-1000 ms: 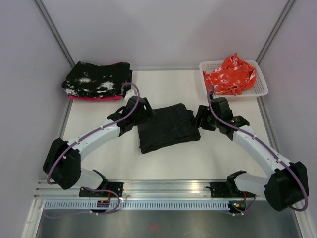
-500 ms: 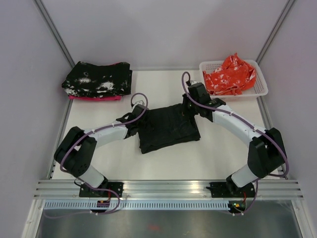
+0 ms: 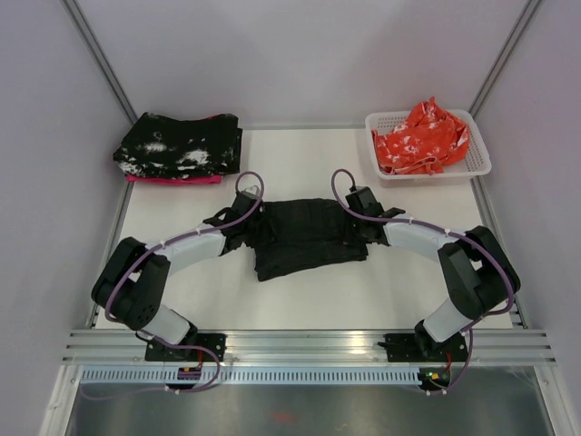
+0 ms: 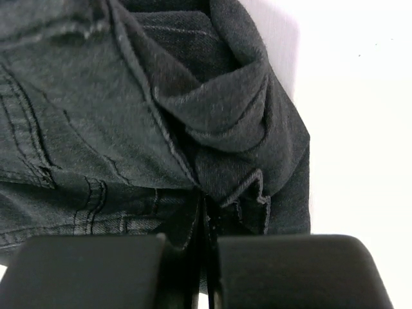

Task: Fold and stack the trousers
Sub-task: Fold the trousers, then neatly place the folded trousers to the corner

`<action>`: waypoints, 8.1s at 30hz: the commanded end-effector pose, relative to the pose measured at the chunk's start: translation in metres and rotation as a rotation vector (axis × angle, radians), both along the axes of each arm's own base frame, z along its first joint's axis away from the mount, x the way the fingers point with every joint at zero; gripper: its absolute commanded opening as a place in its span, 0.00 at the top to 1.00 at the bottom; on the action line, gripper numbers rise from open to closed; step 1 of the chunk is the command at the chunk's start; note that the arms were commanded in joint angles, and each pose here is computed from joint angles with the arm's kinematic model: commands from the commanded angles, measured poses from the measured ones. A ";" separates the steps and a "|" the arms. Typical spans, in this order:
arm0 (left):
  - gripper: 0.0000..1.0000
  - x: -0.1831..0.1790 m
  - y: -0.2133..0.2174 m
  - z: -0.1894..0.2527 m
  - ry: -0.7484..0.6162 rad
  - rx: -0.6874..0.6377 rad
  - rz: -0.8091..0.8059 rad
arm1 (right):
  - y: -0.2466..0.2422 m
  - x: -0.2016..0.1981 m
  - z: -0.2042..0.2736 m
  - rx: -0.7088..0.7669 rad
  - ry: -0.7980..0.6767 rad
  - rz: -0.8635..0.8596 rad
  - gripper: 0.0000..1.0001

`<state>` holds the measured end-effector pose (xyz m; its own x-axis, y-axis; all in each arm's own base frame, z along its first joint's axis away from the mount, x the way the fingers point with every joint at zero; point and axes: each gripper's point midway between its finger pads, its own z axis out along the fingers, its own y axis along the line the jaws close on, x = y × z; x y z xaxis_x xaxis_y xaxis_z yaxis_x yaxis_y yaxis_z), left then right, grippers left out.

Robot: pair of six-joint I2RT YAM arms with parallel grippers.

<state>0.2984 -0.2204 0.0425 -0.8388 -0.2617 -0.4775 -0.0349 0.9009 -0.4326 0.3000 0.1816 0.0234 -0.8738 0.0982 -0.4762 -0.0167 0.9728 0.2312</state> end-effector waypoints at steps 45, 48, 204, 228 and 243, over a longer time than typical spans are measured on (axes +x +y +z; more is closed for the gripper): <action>0.55 -0.015 0.033 -0.042 0.084 -0.235 -0.064 | -0.009 0.011 -0.023 0.251 0.076 0.091 0.47; 0.97 -0.018 0.035 -0.040 0.081 -0.228 -0.059 | -0.006 0.008 -0.020 0.278 0.069 0.091 0.71; 0.47 0.342 0.204 0.080 -0.407 0.786 -0.024 | 0.124 0.135 0.172 0.602 -0.598 0.176 0.02; 0.98 0.267 0.195 0.203 -0.579 0.757 -0.135 | 0.105 0.114 0.151 0.594 -0.554 0.101 0.02; 0.98 0.237 0.188 0.150 -0.344 0.610 -0.058 | 0.104 0.112 0.141 0.595 -0.537 0.091 0.02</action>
